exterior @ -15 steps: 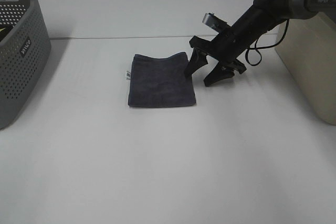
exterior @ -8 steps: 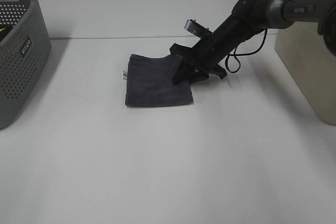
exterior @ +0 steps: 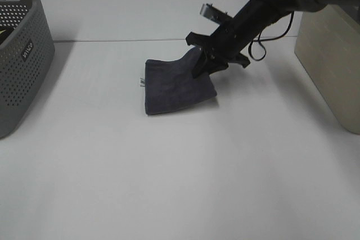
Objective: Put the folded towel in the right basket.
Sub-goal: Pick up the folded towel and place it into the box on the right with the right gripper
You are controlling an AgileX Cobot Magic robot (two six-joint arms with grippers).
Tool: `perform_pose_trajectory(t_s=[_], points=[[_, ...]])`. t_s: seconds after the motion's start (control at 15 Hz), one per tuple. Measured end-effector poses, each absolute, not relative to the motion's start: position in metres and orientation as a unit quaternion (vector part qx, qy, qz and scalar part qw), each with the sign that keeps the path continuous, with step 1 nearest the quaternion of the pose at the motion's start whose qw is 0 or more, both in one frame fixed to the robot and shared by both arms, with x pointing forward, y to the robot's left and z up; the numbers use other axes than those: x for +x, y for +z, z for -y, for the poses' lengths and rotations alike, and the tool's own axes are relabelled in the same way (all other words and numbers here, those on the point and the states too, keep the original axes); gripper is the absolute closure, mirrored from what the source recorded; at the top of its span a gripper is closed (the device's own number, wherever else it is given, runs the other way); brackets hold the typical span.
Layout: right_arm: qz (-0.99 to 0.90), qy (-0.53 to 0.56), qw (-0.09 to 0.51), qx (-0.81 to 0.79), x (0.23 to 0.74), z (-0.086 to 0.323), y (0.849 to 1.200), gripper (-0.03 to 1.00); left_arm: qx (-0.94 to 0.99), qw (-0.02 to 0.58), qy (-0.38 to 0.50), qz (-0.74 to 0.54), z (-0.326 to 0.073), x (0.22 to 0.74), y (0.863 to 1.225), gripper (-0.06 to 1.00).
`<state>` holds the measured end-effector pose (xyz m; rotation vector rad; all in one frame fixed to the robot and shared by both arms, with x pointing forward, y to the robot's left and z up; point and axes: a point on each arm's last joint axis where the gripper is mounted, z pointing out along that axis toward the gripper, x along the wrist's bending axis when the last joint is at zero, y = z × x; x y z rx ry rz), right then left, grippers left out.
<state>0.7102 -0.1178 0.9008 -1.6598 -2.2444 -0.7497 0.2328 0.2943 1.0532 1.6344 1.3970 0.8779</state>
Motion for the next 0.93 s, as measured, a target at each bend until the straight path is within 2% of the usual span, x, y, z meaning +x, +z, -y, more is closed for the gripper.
perform_pose_trajectory(t_s=[0.4, 0.47, 0.73, 0.93], points=[[0.789, -0.330, -0.036, -0.517, 0.676, 0.141, 1.079, 0.90, 0.646, 0.398, 0.347, -0.552, -0.294, 0.233, 1.053, -0.03], [0.784, -0.321, -0.115, -0.518, 0.655, 0.158, 1.127, 0.90, 0.646, 0.398, 0.347, -0.552, -0.294, 0.233, 1.053, -0.03], [0.755, -0.276, -0.239, -0.545, 0.624, 0.197, 1.183, 0.90, 0.646, 0.398, 0.347, -0.552, -0.294, 0.233, 1.053, -0.03], [0.712, -0.253, -0.273, -0.595, 0.613, 0.251, 1.204, 0.90, 0.646, 0.398, 0.347, -0.552, -0.294, 0.233, 1.053, -0.03]])
